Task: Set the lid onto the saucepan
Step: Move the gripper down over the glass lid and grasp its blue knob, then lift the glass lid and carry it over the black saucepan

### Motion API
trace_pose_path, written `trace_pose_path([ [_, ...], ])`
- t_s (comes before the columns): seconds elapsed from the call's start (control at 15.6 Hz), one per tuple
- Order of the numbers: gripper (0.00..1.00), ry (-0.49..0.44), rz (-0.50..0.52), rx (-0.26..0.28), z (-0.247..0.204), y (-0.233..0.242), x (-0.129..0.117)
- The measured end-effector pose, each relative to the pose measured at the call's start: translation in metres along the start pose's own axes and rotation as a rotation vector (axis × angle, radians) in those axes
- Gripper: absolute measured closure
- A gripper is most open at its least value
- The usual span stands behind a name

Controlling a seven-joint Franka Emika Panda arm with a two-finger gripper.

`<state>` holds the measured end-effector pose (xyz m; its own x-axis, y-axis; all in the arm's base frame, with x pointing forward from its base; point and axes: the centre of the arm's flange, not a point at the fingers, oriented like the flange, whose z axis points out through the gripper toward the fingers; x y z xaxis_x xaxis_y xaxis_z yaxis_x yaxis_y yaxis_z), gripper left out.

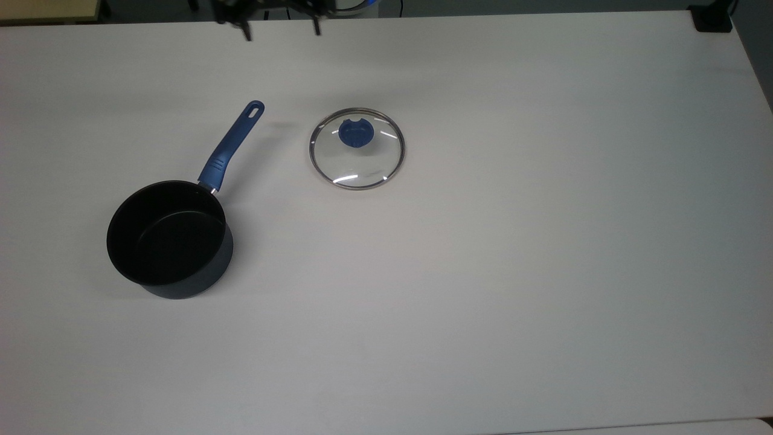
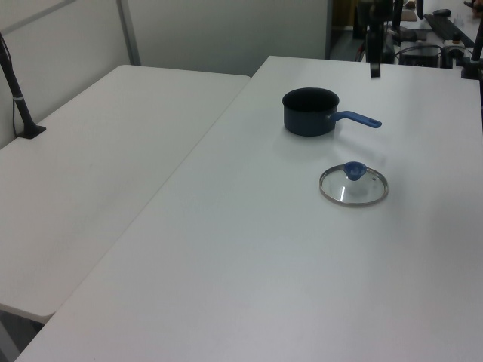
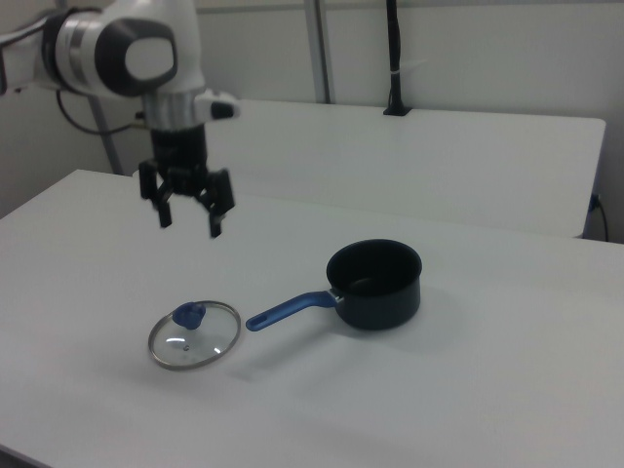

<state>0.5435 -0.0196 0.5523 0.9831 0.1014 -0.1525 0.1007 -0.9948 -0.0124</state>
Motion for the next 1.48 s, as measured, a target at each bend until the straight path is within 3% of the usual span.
trace_pose_path([
  [0.19,0.00,-0.005,0.096,-0.012,0.063,-0.046,0.009],
  [0.51,0.00,0.055,0.113,0.028,0.145,-0.067,0.026],
  [0.83,0.02,0.072,0.106,0.029,0.180,-0.073,0.044],
  [1.16,0.02,0.033,0.077,0.030,0.205,-0.093,0.050],
  [1.22,0.05,0.032,0.075,0.030,0.207,-0.094,0.051],
  [1.41,0.32,0.044,0.079,0.032,0.207,-0.092,0.053],
  [1.48,0.32,0.046,0.080,0.032,0.207,-0.092,0.053],
])
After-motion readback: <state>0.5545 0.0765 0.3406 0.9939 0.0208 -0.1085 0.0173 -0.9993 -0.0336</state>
